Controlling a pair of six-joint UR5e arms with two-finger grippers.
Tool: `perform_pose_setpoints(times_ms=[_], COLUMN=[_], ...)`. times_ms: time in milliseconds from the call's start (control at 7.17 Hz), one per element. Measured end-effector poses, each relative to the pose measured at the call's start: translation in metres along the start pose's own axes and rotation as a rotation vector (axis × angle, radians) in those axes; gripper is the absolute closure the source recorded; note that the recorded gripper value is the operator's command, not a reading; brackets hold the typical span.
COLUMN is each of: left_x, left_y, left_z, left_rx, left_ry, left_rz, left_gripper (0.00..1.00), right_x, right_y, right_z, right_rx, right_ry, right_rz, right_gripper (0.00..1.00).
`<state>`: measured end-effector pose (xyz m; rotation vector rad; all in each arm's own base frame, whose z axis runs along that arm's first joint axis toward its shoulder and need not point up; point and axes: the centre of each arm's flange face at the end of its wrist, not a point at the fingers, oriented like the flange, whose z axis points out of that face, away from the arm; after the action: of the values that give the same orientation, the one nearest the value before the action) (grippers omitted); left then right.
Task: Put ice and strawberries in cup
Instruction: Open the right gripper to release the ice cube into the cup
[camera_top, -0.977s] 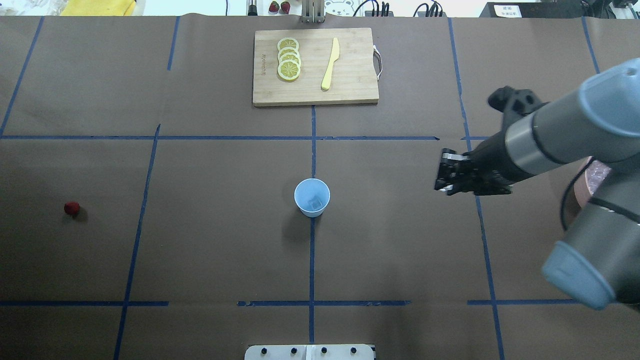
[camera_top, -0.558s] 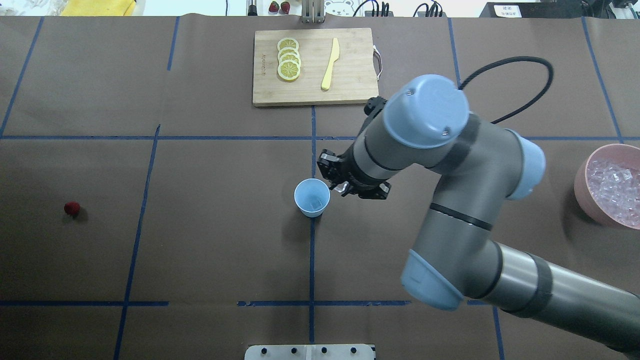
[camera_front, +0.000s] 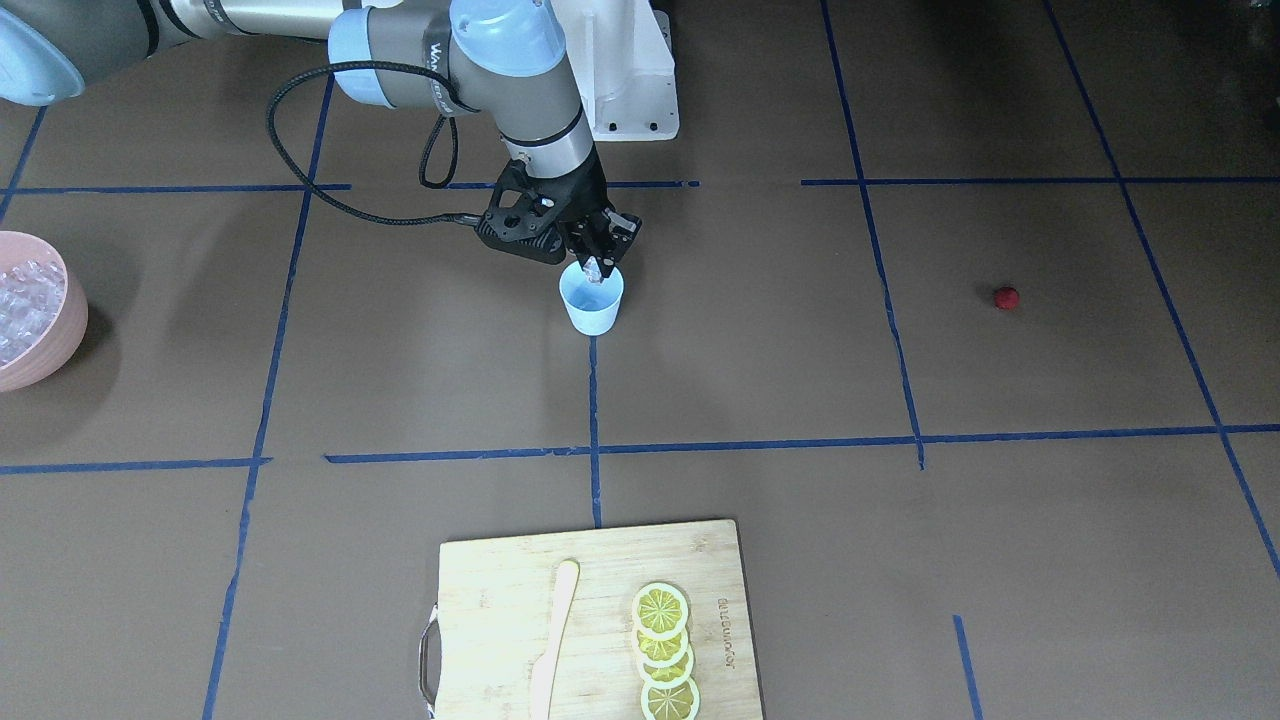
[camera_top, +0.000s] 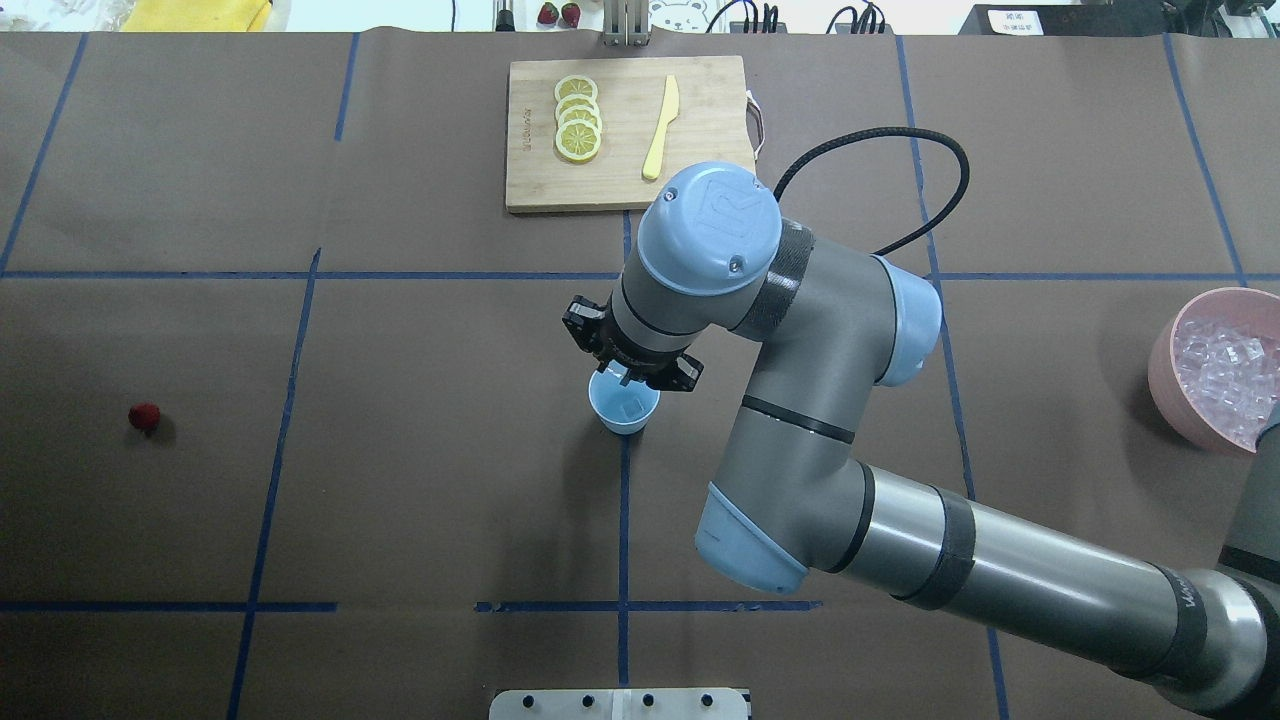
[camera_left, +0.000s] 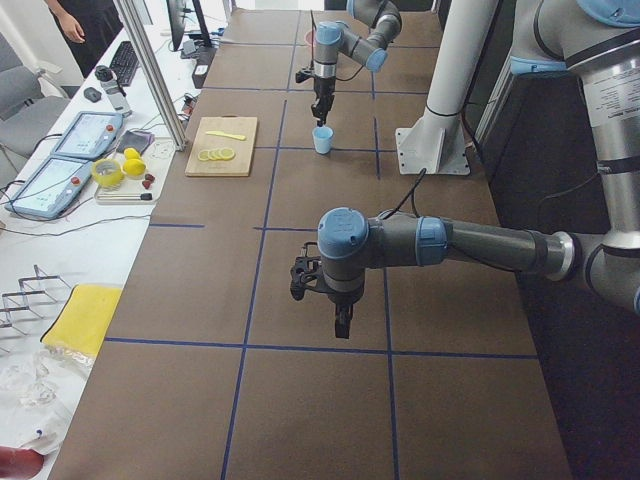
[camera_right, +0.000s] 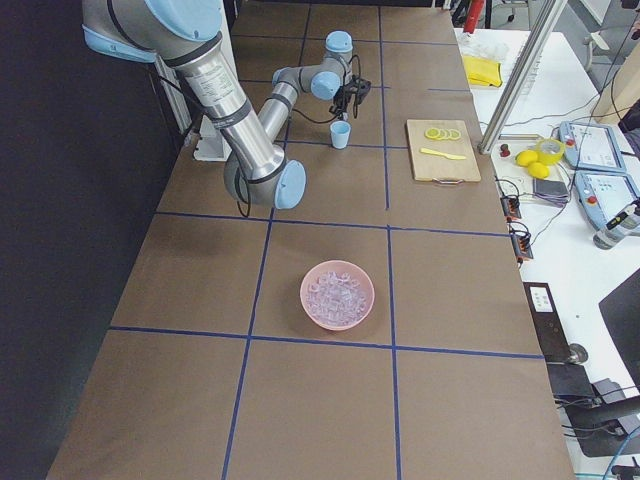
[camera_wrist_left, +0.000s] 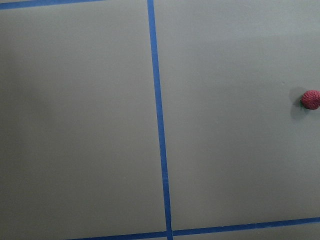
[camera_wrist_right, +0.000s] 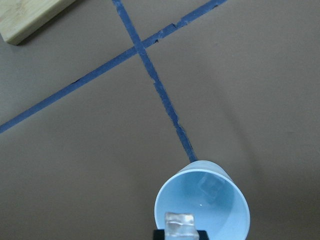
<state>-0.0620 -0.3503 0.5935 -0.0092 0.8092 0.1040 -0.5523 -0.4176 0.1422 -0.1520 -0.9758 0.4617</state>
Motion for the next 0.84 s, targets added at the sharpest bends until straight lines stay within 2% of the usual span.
perform_pose_setpoints(times_ms=[140, 279, 698, 837], left_x=[-0.0001, -0.0002, -0.0005, -0.0007], left_y=[0.0, 0.0001, 0.0011, 0.0016], left_z=[-0.0001, -0.0001, 0.0002, 0.0004], left_rx=[0.0, 0.0, 0.0, -0.001], left_ry=[0.0, 0.0, 0.0, 0.0], left_rz=[0.0, -0.001, -0.001, -0.002], left_gripper=[0.0, 0.0, 0.0, 0.0], right_x=[0.001, 0.0021, 0.0053, 0.0061], right_y=[0.0034, 0.005, 0.0049, 0.0045], right_z=[0.0048, 0.0074, 0.0105, 0.0112], right_rx=[0.001, 0.003, 0.005, 0.005], right_ry=[0.004, 0.006, 0.012, 0.014], right_rz=[-0.004, -0.005, -0.005, -0.004], right_gripper=[0.64, 0.58, 0.48, 0.49])
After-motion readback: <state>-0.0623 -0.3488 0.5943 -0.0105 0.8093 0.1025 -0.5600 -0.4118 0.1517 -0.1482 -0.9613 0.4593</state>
